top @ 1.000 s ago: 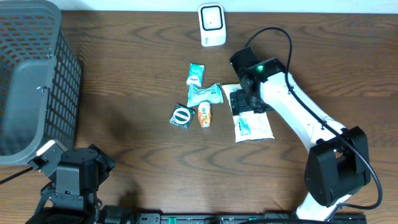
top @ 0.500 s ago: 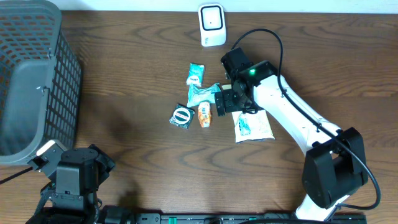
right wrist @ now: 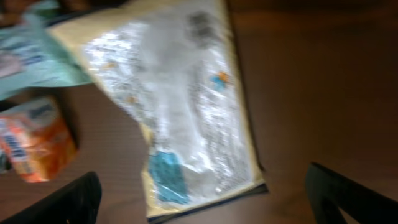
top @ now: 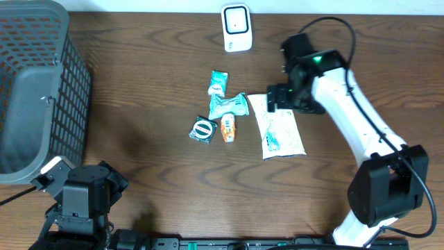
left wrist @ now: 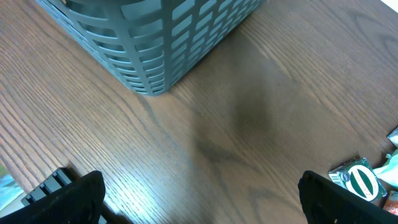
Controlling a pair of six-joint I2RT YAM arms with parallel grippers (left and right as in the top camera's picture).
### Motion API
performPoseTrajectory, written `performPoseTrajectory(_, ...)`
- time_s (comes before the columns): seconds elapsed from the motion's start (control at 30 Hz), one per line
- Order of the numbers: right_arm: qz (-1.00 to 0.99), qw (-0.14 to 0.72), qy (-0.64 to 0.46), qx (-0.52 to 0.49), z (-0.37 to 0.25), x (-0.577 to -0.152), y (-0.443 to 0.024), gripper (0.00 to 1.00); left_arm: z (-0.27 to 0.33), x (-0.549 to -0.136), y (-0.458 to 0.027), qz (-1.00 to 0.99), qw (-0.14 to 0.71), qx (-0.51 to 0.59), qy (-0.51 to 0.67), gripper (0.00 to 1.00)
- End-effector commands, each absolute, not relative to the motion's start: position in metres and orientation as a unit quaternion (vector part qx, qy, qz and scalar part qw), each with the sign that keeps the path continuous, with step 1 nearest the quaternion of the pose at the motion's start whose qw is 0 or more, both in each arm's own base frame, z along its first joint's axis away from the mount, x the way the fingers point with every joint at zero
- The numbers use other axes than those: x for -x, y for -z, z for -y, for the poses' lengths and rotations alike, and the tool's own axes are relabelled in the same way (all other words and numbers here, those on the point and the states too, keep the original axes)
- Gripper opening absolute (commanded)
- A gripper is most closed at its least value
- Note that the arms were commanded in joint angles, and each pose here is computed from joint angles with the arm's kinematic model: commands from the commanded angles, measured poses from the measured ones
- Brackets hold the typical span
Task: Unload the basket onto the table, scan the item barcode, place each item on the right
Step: 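Release the bag and raise the right gripper up and right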
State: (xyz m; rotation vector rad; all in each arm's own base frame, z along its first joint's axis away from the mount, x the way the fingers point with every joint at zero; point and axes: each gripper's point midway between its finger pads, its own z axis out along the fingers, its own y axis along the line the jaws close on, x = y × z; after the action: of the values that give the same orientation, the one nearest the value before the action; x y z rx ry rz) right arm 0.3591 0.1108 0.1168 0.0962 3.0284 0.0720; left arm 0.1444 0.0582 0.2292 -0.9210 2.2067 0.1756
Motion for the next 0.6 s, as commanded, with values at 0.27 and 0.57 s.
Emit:
performPoseTrajectory(0.27,-0.997,0.059,-0.034,-0.042,-0.105,-0.358,-0.127,0.88,-0.062,-0.143,-0.230,-0.852,0.366,0.368,-0.075,0.98)
performPoseTrajectory(0.57,-0.995,0.059,-0.009,-0.077,-0.085,-0.359,-0.124,0.93,-0.062,-0.143,-0.230,-0.851,0.366,0.368,-0.075,0.98)
